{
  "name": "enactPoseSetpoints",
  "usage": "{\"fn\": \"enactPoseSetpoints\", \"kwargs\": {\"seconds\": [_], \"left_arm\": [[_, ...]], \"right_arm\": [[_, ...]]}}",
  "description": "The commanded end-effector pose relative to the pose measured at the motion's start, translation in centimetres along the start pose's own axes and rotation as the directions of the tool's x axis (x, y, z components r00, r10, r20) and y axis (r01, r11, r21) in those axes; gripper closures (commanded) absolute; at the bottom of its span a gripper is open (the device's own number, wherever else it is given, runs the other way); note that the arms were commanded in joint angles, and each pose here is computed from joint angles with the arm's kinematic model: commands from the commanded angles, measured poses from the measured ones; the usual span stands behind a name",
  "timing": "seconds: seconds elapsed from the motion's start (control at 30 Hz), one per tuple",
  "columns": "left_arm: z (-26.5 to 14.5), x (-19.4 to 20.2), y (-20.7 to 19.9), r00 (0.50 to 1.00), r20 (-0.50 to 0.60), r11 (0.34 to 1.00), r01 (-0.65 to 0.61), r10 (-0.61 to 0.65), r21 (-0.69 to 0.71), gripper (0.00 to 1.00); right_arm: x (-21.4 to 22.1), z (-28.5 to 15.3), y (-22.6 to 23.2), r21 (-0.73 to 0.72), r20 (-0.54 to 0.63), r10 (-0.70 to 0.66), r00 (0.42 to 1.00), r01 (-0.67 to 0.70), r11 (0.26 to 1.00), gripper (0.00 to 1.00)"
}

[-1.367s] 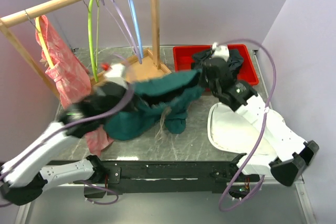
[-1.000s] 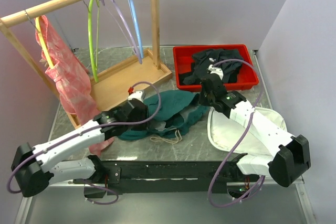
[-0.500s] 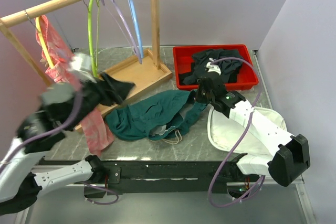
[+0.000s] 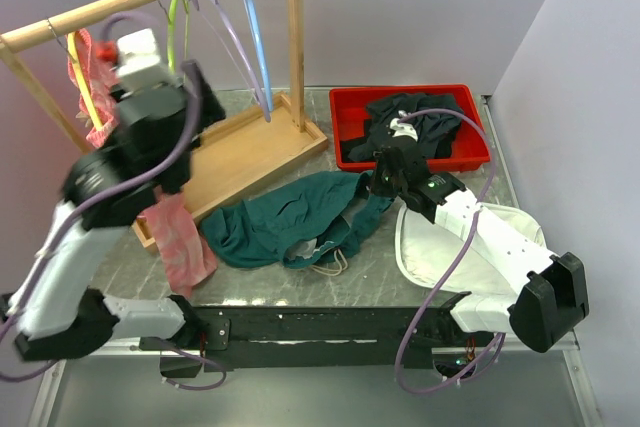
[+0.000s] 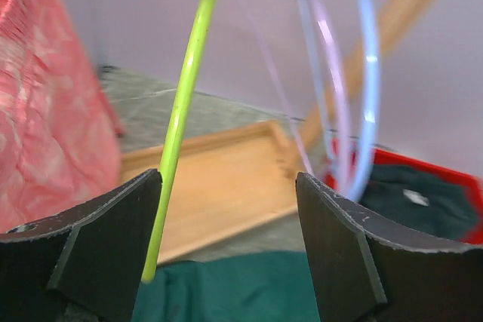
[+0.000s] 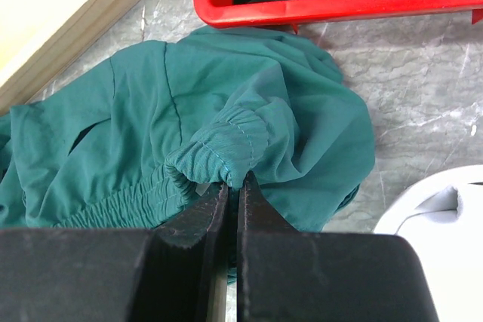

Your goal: Place the shorts on the hanger

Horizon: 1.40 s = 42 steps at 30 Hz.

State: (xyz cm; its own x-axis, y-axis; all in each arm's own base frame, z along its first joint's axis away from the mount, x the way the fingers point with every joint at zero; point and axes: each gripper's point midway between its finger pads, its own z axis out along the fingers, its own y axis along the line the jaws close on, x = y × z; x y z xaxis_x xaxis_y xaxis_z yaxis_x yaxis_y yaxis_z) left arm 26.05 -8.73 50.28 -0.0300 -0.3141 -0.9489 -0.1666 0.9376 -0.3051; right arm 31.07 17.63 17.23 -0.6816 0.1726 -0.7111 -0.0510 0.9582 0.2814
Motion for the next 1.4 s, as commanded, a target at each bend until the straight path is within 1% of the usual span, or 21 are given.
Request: {"fn": "enactPoseSetpoints", "kwargs": {"seconds": [0.0,0.07,0.13,0.2,0.3,0.33,0.4,0.43,0.5,0.53,0.63,0.73,0.8,0.87,0.9,0.97,1.0,1.1,1.23,1.37], "left_arm": [[2.4,-0.2,2.0,0.99,0.015,0.975,-0.133,0.137,-0.176,0.23],[3.3,-0.6,2.7,0.991,0.023,0.972,-0.128,0.135,-0.196,0.23],[4.4,-1.0,2.7,0.992,0.028,0.977,-0.114,0.121,-0.182,0.23],[5.7,-0.5,2.9,0.992,0.002,0.975,-0.124,0.126,-0.184,0.24],[6.7,-0.4,3.4,0.993,-0.009,0.974,-0.121,0.122,-0.193,0.26],[7.3,0.2,2.9,0.993,-0.022,0.98,-0.121,0.119,-0.161,0.27],[8.0,0.5,3.4,0.993,-0.033,0.979,-0.117,0.113,-0.168,0.3],[8.3,1.0,3.3,0.993,-0.046,0.981,-0.119,0.113,-0.155,0.35],[9.0,1.5,3.7,0.993,-0.058,0.98,-0.115,0.107,-0.16,0.39],[9.2,1.7,3.5,0.993,-0.061,0.983,-0.109,0.101,-0.146,0.44],[9.7,2.0,3.6,0.994,-0.065,0.985,-0.099,0.091,-0.143,0.53],[9.9,2.1,3.4,0.994,-0.067,0.987,-0.093,0.085,-0.133,0.58],[10.2,2.4,3.3,0.994,-0.074,0.987,-0.094,0.085,-0.13,0.6],[10.3,2.5,3.1,0.994,-0.074,0.988,-0.089,0.08,-0.123,0.65],[10.3,2.5,3.1,0.994,-0.073,0.989,-0.086,0.077,-0.123,0.7],[10.1,2.2,3.2,0.995,-0.064,0.99,-0.079,0.072,-0.12,0.76],[10.1,2.1,3.1,0.996,-0.061,0.99,-0.076,0.07,-0.118,0.84],[9.7,1.3,2.9,0.997,-0.042,0.992,-0.063,0.059,-0.106,0.92],[9.0,-0.1,2.8,0.998,-0.013,0.995,-0.057,0.056,-0.087,0.99],[8.4,-1.3,2.7,0.998,0.012,0.996,-0.054,0.055,-0.074,0.99]], "right_arm": [[-2.5,-0.4,1.6,-0.057,0.061,0.004,0.998,0.0,0.998,1.0],[-2.4,-0.3,1.7,-0.06,0.057,0.0,0.998,0.004,0.998,1.0],[-2.4,-0.3,1.7,-0.062,0.054,0.0,0.999,0.003,0.998,1.0],[-2.3,-0.3,1.7,-0.063,0.052,-0.003,0.999,0.006,0.998,1.0],[-2.2,-0.2,1.7,-0.064,0.048,-0.007,0.999,0.01,0.998,1.0],[-2.2,-0.2,1.7,-0.066,0.047,-0.009,0.999,0.012,0.998,1.0],[-2.1,-0.1,1.7,-0.066,0.044,-0.011,0.999,0.014,0.998,1.0],[-2.0,-0.1,1.7,-0.067,0.04,-0.013,0.999,0.016,0.998,1.0],[-2.0,-0.1,1.8,-0.071,0.038,-0.015,0.999,0.018,0.997,1.0],[-2.0,-0.1,1.9,-0.076,0.038,-0.016,0.999,0.019,0.997,1.0],[-2.1,-0.2,2.0,-0.08,0.039,-0.017,0.999,0.02,0.997,1.0],[-2.1,-0.2,2.0,-0.082,0.04,-0.018,0.999,0.021,0.996,1.0],[-1.9,-0.2,2.0,-0.085,0.037,-0.019,0.999,0.022,0.996,1.0],[-2.0,-0.3,2.0,-0.087,0.039,-0.02,0.999,0.023,0.996,1.0],[-2.0,-0.3,2.0,-0.088,0.039,-0.02,0.999,0.023,0.996,1.0],[-1.8,-0.3,1.9,-0.082,0.035,-0.023,0.999,0.025,0.996,1.0],[-1.9,-0.3,1.9,-0.083,0.036,-0.022,0.999,0.025,0.996,1.0],[-1.9,-0.4,1.9,-0.085,0.04,-0.02,0.999,0.023,0.996,1.0],[-1.9,-0.4,1.9,-0.087,0.039,-0.02,0.999,0.023,0.996,1.0],[-1.8,-0.3,2.0,-0.087,0.036,-0.02,0.999,0.024,0.996,1.0]]}}
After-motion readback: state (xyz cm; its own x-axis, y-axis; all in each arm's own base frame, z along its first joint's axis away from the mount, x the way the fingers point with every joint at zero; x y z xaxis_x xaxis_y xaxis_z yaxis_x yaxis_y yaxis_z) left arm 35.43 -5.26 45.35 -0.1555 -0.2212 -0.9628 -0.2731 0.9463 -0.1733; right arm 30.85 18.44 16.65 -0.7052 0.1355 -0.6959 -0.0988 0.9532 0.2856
